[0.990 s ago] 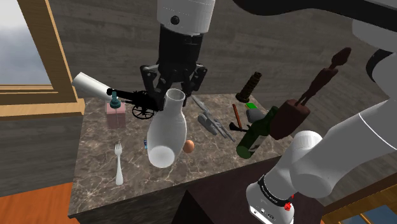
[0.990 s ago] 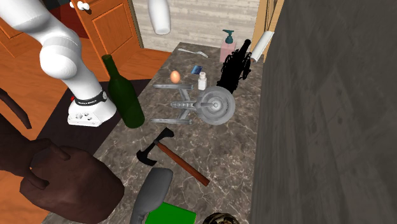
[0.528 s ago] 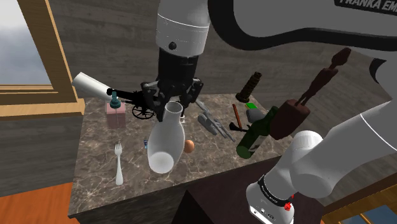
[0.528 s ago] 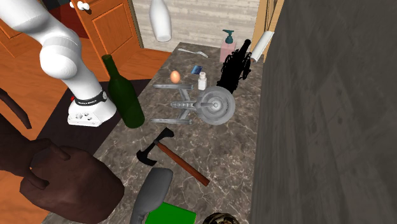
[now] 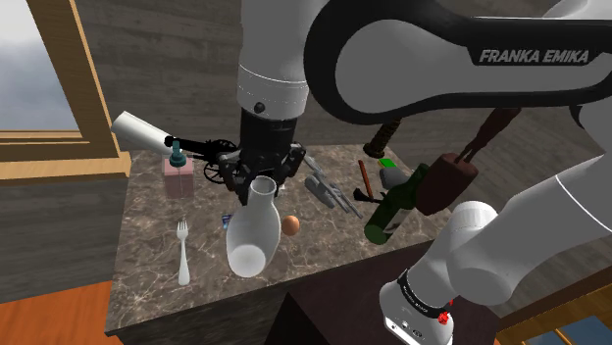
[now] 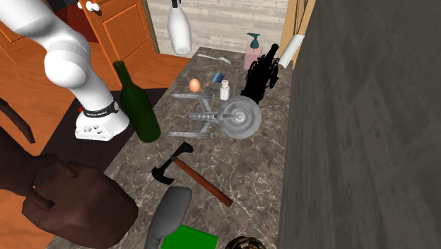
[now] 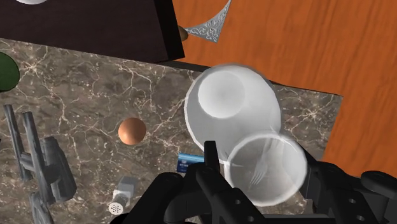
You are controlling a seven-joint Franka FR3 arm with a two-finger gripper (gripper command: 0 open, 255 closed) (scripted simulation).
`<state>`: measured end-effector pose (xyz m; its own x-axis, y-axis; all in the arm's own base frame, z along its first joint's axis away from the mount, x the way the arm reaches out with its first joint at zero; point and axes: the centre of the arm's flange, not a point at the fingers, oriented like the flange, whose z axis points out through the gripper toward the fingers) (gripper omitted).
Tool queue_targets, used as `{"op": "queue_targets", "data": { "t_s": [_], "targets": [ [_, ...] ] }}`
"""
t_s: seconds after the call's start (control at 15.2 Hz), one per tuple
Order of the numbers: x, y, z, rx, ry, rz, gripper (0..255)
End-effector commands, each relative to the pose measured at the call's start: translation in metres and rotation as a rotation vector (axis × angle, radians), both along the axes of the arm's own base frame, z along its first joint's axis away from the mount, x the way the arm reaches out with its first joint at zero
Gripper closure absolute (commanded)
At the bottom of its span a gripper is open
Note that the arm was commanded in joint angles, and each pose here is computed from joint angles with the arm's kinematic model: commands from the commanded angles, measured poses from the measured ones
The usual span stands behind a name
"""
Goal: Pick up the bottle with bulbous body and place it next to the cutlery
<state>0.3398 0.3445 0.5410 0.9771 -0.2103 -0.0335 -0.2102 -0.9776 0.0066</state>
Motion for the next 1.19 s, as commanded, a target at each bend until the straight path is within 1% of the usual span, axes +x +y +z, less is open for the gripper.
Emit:
{"op": "queue_targets", "data": {
  "t_s": [0.0,1.12],
  "targets": [
    [-0.001,-0.001,-0.011,0.000,-0.001,0.000,255],
    [-0.001,-0.001,-0.100,0.000,-0.001,0.000,255]
  ]
}}
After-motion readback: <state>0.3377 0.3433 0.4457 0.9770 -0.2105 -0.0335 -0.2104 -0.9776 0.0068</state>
